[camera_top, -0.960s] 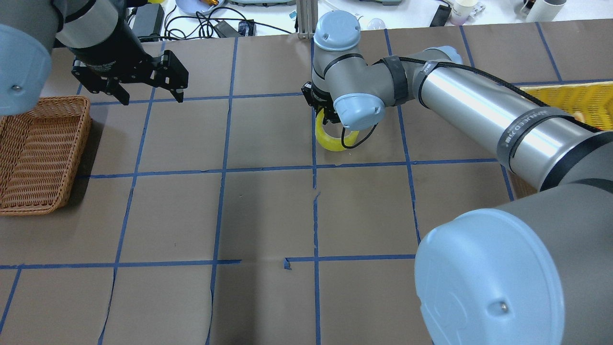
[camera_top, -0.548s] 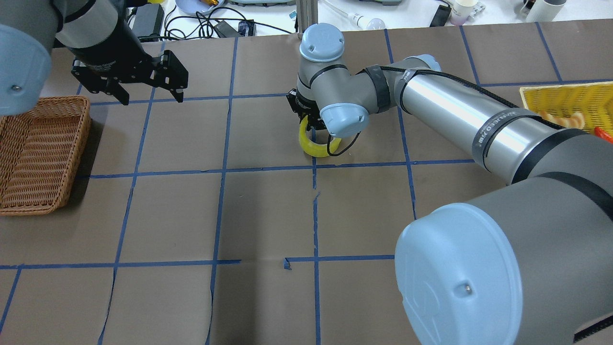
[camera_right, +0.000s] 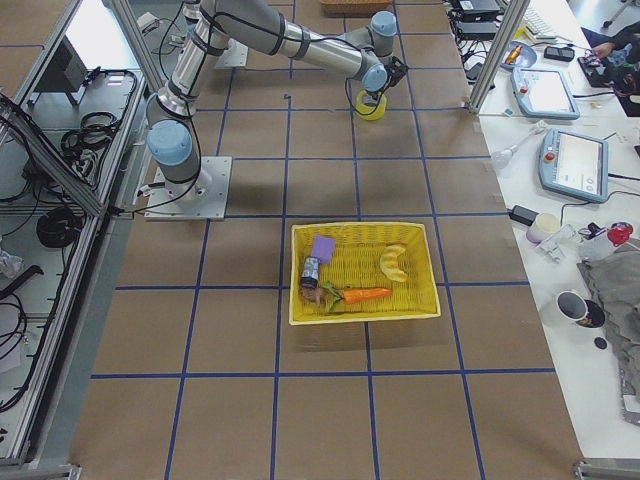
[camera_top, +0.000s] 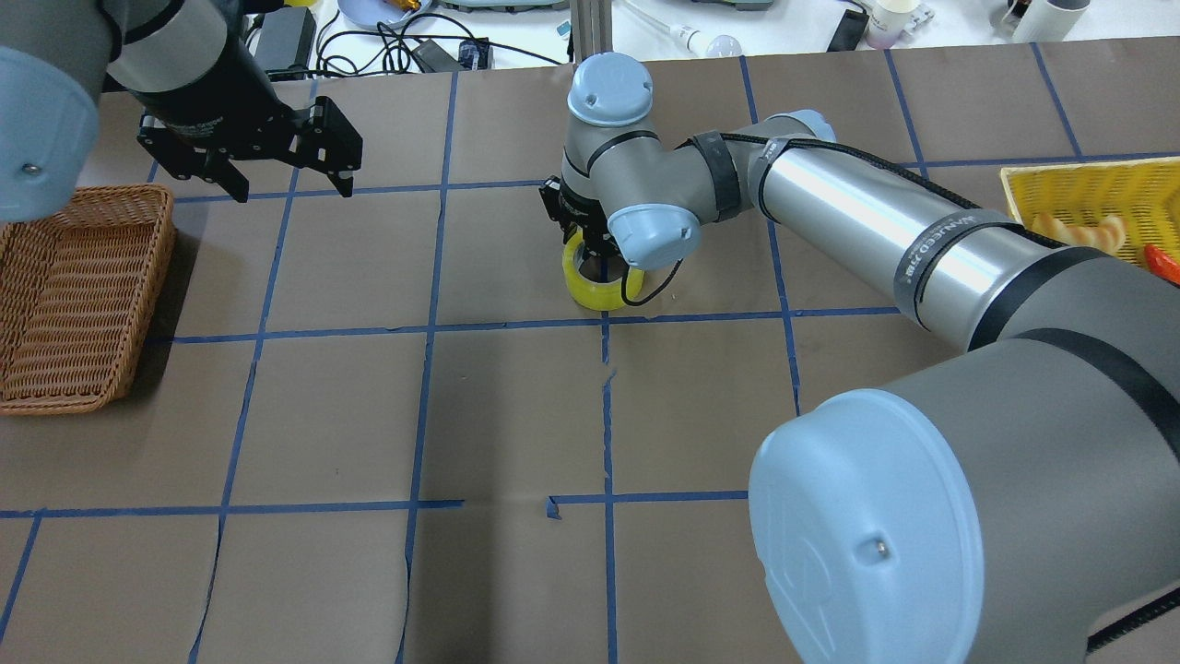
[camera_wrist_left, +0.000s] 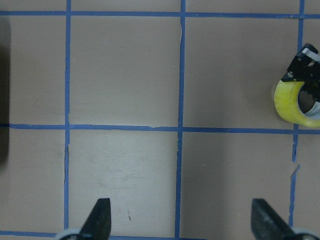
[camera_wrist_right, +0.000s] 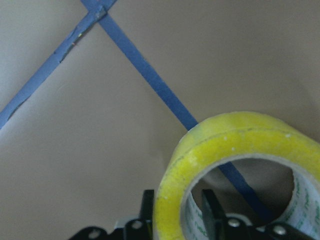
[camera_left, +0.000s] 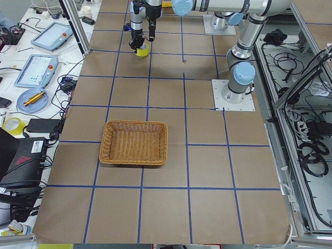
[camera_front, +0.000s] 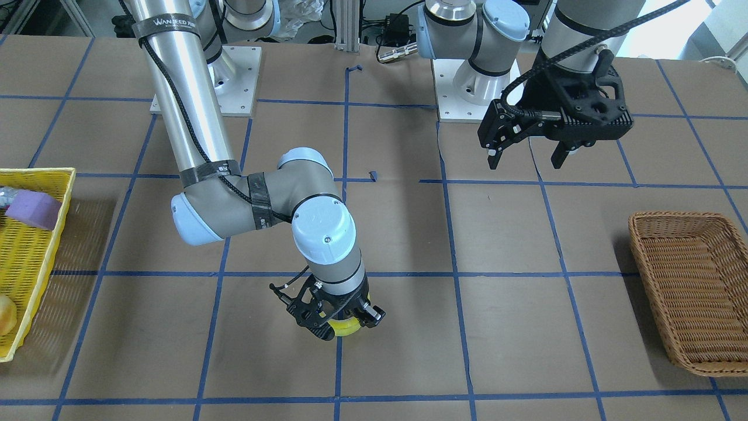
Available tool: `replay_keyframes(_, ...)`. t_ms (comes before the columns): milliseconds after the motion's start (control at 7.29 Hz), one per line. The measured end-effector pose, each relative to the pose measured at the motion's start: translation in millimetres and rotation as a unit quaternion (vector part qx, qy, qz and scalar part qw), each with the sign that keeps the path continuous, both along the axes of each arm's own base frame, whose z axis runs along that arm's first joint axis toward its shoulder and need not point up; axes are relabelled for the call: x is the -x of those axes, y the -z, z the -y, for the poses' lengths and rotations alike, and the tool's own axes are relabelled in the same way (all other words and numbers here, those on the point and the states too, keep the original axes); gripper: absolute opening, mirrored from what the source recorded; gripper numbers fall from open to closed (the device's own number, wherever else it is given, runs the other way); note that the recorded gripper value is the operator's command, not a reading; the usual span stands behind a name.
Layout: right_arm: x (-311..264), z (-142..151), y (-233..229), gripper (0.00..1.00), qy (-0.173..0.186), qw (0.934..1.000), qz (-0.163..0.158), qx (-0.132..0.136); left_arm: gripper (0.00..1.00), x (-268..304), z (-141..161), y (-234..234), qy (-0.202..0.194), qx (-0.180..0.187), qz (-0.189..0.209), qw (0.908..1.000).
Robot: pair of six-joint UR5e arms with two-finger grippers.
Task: Transfer tape with both arms
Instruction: 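Lower the tape roll onto the table and open the right gripper, then withdraw the right gripper back toward the yellow basket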
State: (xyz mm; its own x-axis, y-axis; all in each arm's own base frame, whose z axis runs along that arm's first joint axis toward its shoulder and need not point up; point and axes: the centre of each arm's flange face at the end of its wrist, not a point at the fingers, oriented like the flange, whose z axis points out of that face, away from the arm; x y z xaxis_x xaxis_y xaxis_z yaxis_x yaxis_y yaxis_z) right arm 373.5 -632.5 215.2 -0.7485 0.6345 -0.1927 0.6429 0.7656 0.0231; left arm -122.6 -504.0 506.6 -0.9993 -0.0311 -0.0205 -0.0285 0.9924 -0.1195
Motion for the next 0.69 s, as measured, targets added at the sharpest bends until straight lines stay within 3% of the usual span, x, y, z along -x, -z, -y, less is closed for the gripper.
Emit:
replay_keyframes(274,8,-10,-44,1.00,-0.003,1.0000,-0.004,-0.003,1.00,0,0,0,0.000,0.000,0.000,1.0000)
replay_keyframes(548,55,-12,-88,1.00,-0.063,0.9974,-0.034,-0.013,1.00,1,1,1,0.000,-0.001,0.000,1.0000)
replay_keyframes(685,106,-7,-114,1.00,-0.094,0.9943,-0.044,-0.025,1.00,2,2,4,-0.001,-0.002,0.000,1.0000)
